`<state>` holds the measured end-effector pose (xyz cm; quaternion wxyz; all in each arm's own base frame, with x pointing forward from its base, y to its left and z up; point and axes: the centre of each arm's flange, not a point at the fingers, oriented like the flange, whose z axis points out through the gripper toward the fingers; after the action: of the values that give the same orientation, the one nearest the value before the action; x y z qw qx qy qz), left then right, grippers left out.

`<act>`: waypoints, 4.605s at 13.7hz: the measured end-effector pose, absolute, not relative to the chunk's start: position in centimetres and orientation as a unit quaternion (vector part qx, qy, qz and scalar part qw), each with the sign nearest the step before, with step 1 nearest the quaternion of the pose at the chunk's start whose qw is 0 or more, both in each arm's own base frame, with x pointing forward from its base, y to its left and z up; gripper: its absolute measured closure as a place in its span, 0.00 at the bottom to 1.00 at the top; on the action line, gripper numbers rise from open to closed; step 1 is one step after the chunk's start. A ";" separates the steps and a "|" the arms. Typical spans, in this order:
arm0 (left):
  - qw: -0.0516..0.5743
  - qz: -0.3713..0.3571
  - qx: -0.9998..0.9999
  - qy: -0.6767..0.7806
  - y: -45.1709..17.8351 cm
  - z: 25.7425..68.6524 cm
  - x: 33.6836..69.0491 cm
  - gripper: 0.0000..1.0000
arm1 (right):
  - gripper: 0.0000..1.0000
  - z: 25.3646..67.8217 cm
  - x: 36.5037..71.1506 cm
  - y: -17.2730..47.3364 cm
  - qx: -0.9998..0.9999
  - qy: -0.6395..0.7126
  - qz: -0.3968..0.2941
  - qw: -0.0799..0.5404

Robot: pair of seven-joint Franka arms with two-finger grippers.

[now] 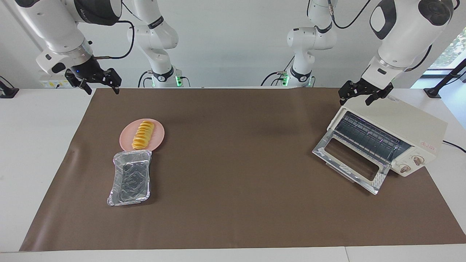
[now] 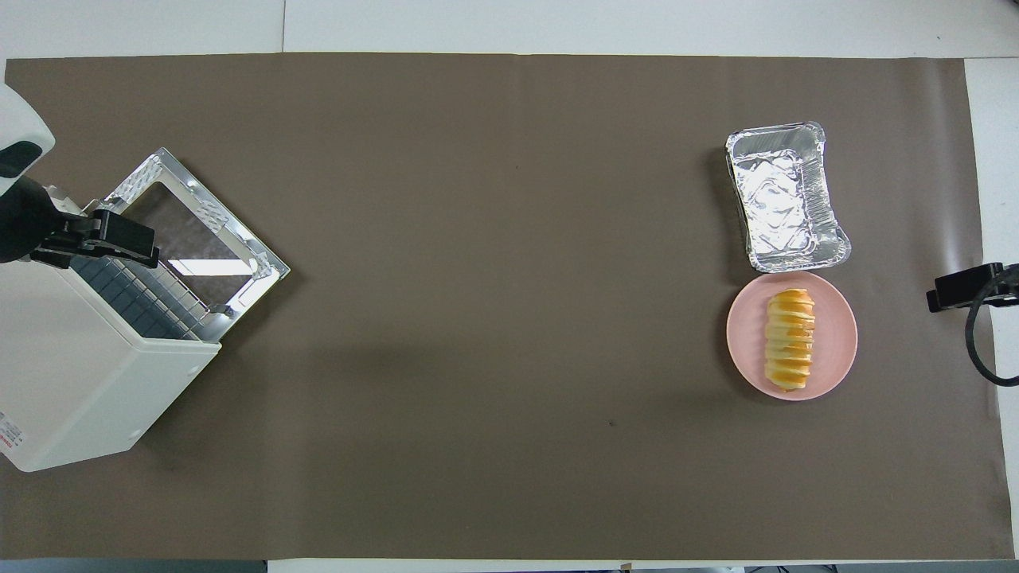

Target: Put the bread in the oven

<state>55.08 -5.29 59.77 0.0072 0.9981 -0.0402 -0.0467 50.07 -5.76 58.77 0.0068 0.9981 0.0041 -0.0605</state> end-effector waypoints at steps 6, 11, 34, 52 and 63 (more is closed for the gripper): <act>0.007 -0.047 0.998 -0.040 -5.3 59.8 55.1 0.00 | 0.00 48.8 49.0 -3.9 0.998 -0.021 -0.050 0.011; 0.007 -0.047 0.998 -0.040 -5.3 59.8 55.1 0.00 | 0.00 39.5 48.8 -2.1 0.998 -0.036 -0.043 0.012; 0.007 -0.047 0.998 -0.040 -5.3 59.8 55.1 0.00 | 0.75 31.4 46.7 -1.6 0.999 -0.048 -0.021 0.001; 0.007 -0.047 0.998 -0.040 -5.3 59.8 55.1 0.00 | 0.69 40.8 63.3 -5.5 0.999 0.004 0.052 -0.003; 0.007 -0.047 0.998 -0.040 -5.3 59.8 55.1 0.00 | 0.36 33.2 64.9 -3.0 1.000 0.025 0.008 -0.012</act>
<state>55.08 -5.29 59.77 0.0072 0.9981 -0.0402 -0.0467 64.87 -3.01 33.23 -0.0117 0.9996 0.0254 0.0083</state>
